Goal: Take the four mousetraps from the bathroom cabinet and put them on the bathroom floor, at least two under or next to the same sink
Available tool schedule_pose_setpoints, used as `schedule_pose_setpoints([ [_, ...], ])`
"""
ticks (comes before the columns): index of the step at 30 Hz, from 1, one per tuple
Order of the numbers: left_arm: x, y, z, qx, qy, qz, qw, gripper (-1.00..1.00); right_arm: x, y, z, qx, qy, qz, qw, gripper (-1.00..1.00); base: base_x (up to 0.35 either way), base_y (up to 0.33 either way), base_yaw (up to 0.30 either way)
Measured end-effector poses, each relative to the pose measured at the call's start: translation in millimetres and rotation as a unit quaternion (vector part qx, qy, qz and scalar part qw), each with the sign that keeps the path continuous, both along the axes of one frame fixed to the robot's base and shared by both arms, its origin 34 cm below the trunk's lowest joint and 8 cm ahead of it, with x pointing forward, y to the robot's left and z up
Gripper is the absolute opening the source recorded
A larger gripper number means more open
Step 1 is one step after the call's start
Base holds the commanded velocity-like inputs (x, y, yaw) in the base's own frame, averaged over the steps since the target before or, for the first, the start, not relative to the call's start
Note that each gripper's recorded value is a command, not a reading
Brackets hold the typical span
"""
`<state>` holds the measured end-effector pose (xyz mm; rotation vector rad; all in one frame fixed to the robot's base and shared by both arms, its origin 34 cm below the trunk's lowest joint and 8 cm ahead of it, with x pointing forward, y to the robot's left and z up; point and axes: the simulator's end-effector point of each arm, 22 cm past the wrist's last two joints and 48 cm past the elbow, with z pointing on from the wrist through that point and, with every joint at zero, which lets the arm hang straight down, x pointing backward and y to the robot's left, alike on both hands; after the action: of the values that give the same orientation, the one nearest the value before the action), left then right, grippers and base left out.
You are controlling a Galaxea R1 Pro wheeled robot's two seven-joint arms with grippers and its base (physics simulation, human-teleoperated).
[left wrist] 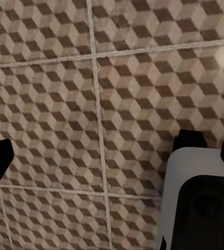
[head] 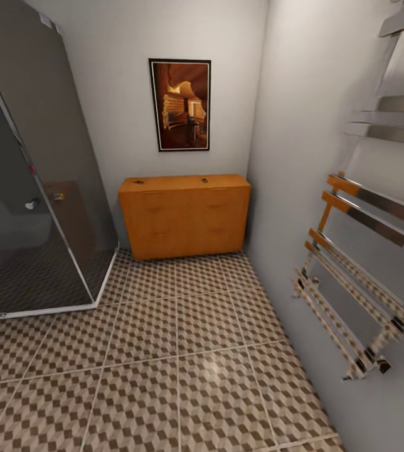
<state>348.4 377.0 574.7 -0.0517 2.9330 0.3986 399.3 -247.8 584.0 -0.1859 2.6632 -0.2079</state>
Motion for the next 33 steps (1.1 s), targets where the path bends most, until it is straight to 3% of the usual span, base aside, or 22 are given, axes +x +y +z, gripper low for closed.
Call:
schedule_pose_setpoints([
  [12,0.1,0.7,0.1,0.0,0.0,0.0,1.0,1.0,0.0,0.0,0.0,0.0,0.0,0.0,1.0,1.0,0.323,-0.08,0.191],
  [33,0.2,0.7,0.2,0.001,0.0,0.0,1.0,1.0,0.4,-1.4,0.1,0.0,0.0,-0.003,1.0,1.0,0.328,-0.007,0.012],
])
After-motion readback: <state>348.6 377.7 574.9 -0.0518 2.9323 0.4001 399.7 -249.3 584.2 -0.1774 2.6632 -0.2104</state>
